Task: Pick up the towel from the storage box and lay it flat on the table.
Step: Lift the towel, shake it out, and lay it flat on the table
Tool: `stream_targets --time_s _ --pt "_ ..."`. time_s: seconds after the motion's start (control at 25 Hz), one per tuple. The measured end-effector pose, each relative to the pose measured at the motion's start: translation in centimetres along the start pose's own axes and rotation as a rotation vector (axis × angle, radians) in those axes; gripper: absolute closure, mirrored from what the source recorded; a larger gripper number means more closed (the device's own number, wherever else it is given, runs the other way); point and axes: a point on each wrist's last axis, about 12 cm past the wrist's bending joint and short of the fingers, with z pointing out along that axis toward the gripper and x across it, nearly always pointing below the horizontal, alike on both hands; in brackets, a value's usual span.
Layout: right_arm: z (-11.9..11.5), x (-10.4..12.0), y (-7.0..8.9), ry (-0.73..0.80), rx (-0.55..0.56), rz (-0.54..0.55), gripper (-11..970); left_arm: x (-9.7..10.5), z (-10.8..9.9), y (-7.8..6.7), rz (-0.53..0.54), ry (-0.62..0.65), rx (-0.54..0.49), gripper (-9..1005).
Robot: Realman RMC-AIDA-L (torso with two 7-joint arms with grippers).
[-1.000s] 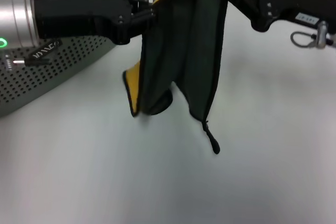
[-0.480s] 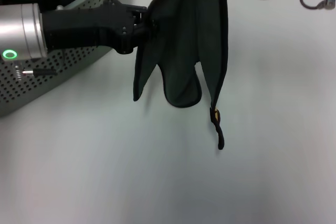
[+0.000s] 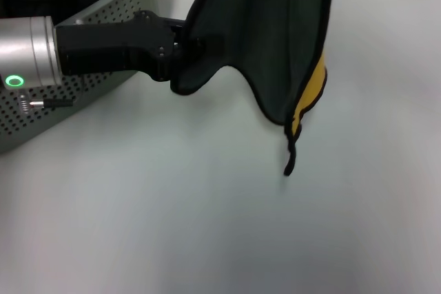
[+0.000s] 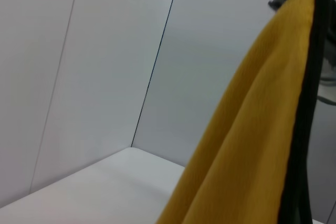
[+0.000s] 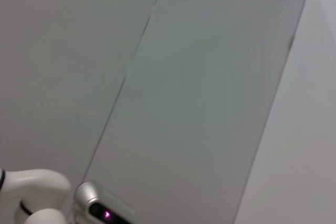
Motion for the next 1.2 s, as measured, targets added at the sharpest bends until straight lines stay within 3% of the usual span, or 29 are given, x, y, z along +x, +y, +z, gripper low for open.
stream_targets --time_s 0.64,1.2 --pt "-3.1 -1.6 -0.3 -0.024 0.097 -0.046 916 0.2 0.2 0.1 0.004 0.026 -0.001 908" --pt "-4.2 -1.4 0.0 -0.027 0.131 -0.035 908 0.3 0.1 0.1 0.008 0.024 0.000 917"
